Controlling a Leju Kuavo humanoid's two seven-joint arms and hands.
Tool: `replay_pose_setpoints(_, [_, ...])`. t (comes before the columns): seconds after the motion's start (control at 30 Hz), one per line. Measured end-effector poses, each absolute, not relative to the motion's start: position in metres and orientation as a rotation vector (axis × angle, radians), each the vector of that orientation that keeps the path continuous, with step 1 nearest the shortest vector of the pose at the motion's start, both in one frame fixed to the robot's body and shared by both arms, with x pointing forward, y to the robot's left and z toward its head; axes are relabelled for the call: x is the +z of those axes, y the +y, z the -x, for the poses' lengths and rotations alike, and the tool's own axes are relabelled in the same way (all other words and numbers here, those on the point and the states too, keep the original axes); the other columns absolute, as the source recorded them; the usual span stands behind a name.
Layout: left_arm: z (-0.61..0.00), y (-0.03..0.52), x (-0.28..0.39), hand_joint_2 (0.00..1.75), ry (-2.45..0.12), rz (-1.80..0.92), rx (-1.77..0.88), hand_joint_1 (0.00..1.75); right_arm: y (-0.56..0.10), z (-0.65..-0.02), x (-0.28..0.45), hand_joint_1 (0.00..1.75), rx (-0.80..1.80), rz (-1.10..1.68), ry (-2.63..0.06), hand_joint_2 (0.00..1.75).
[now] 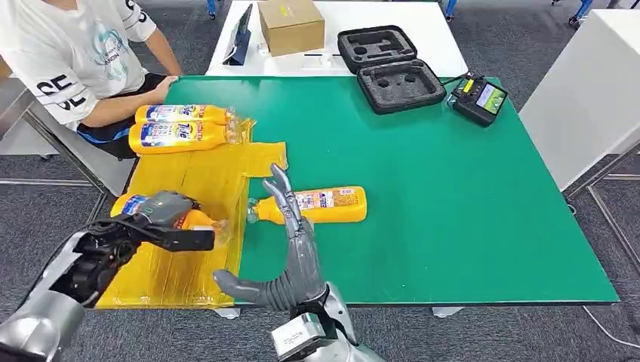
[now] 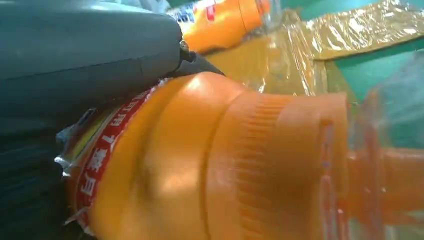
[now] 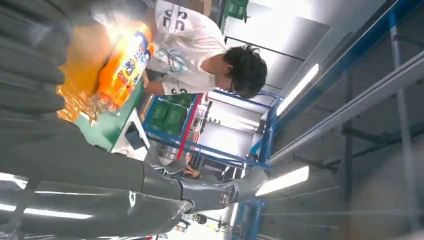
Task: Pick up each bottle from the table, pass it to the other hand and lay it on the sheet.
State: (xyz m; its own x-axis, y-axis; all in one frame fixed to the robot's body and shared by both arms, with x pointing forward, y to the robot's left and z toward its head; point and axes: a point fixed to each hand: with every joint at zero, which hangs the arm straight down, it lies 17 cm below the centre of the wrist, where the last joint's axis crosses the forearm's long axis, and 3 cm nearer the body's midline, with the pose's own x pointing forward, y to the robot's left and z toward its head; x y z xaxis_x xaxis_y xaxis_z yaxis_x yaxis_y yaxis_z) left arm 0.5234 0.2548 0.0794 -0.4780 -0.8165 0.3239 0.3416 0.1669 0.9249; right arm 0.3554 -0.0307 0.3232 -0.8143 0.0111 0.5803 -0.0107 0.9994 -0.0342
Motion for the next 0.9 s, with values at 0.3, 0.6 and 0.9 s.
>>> replay_pose_setpoints(0.3, [-0.521,0.253,0.065,1.75,-1.428,-0.436,-1.5,1.59,-0.027,-0.357,0.317,0.0,0.063,-0.007,-2.506,1.75])
replay_pose_setpoints(0.6, [-0.522,0.251,0.062,1.75,-1.415,-0.437,-1.508,1.31,-0.026,-0.359,0.313,0.0,0.068,-0.021,-2.492,1.75])
replay_pose_setpoints(0.9, [-0.519,0.251,0.046,1.75,-1.37,-0.482,-1.56,0.0,-0.017,-0.362,0.308,0.0,0.098,-0.105,-2.464,1.75])
